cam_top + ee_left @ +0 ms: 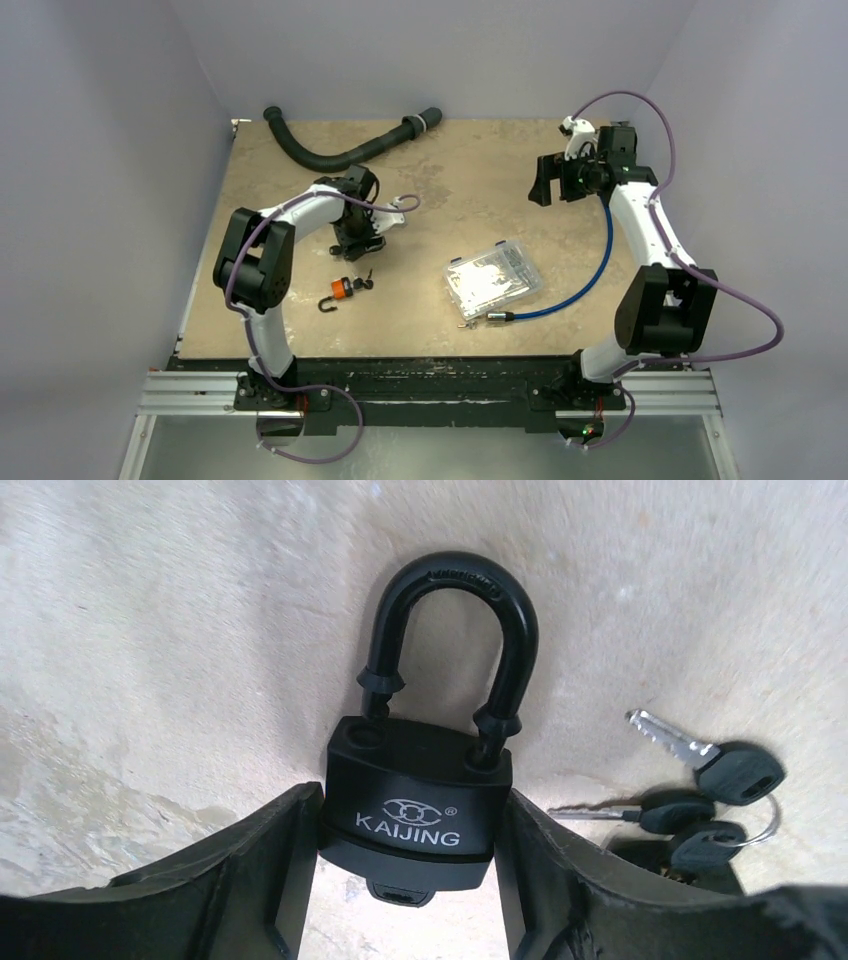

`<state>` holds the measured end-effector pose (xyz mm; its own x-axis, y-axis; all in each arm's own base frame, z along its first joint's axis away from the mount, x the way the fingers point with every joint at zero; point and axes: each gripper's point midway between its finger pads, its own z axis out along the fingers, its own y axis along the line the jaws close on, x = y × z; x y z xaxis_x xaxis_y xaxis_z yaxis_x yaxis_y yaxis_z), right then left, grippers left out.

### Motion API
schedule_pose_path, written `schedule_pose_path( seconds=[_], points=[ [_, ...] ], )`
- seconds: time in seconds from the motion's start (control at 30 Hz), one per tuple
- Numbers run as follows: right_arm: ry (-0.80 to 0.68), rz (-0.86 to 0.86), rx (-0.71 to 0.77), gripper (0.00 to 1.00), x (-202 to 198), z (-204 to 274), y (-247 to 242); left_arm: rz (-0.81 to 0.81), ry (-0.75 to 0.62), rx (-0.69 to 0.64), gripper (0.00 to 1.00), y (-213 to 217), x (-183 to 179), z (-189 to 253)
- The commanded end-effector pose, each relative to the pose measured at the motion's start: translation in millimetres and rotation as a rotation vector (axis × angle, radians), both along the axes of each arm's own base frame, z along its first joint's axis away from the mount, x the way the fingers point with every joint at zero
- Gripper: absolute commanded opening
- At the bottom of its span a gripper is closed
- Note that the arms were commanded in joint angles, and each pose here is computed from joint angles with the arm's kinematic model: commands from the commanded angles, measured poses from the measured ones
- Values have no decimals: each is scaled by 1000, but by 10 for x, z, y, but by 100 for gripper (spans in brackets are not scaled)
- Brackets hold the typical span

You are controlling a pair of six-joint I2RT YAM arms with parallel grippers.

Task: Lock with the key
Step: Pick up the lock from the center of the board.

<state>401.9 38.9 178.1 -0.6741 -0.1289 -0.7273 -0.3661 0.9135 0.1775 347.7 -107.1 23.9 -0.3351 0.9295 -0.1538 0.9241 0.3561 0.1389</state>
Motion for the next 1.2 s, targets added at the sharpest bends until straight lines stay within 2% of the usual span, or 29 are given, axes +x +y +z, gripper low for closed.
schedule_pose_path(
  seconds=[0.0,0.2,0.37,0.47,0.57,0.67,0.83,1.03,1.17],
  points=[
    [-112,-34,1,99,73,330,-17,125,-77,-164,40,-329,297,345],
    [-176,-63,31,99,132,488,-3,303,-171,-343,24,-620,614,857],
    [-251,-96,104,99,167,739,57,478,-298,-518,24,-810,936,1444],
    [-284,-111,173,99,183,902,125,665,-355,-612,21,-846,1133,1775],
    [-301,-108,231,99,177,1024,198,853,-401,-712,14,-851,1266,2048],
    [-310,-105,292,99,158,1108,288,1004,-432,-790,13,-826,1334,2233],
    [-352,-86,387,99,156,1257,551,1094,-326,-1017,15,-994,1373,2522],
    [-300,-5,488,99,159,1251,1210,1150,-151,-1314,15,-1256,1360,2851],
    [-276,8,536,99,189,1222,1531,1194,-59,-1413,15,-1365,1371,2979]
  ],
)
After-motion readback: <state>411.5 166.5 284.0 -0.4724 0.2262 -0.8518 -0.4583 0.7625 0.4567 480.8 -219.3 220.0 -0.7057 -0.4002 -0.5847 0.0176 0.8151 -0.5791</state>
